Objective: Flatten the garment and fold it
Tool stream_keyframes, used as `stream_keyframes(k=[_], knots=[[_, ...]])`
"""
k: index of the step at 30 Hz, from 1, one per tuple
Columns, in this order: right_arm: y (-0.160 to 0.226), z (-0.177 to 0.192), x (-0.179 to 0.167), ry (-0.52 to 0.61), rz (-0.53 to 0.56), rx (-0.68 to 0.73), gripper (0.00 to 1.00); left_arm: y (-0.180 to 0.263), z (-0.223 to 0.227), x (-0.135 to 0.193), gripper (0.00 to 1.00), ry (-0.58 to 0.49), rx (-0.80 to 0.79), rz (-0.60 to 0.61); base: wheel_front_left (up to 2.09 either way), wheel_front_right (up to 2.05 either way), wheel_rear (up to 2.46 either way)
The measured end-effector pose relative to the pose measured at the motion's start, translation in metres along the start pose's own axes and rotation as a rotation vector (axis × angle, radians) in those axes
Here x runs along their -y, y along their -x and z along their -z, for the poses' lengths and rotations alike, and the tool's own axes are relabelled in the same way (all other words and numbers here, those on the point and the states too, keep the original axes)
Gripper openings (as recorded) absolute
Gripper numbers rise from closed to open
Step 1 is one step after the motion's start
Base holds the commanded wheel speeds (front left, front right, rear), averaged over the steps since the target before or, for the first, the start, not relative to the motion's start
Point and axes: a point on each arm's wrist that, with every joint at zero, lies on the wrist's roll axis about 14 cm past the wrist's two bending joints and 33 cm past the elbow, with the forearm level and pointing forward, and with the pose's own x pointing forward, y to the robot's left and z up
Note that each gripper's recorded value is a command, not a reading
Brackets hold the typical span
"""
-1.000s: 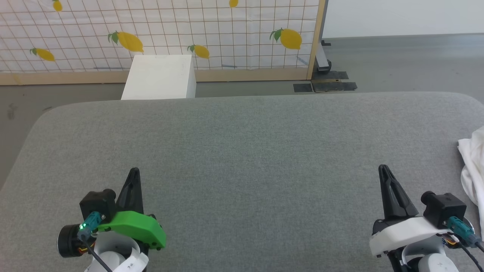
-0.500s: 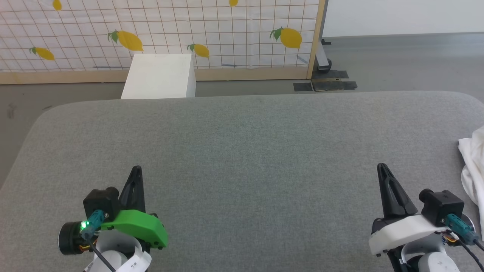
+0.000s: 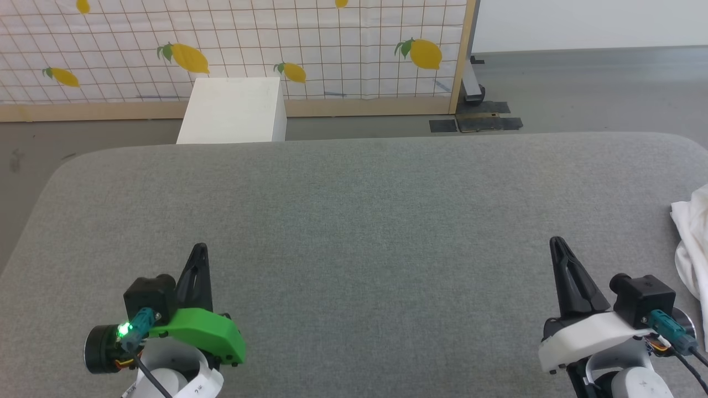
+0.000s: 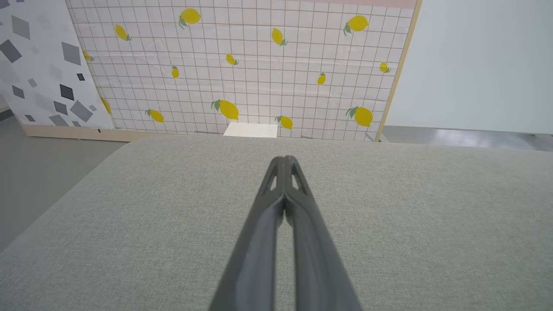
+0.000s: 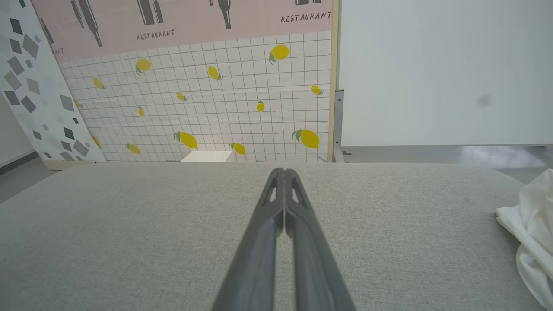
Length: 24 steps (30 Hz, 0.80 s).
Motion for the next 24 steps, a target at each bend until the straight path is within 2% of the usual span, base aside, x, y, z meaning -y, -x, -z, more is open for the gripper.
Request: stream_keyframes(k=[24], knots=[[-0.0015, -0.0008, -0.0036, 0.039, -0.014, -0.023, 0.0, 0.0022, 0.0014, 0.0022, 0.0, -0.03, -0.017, 0.004, 0.0, 0.0, 0.0]])
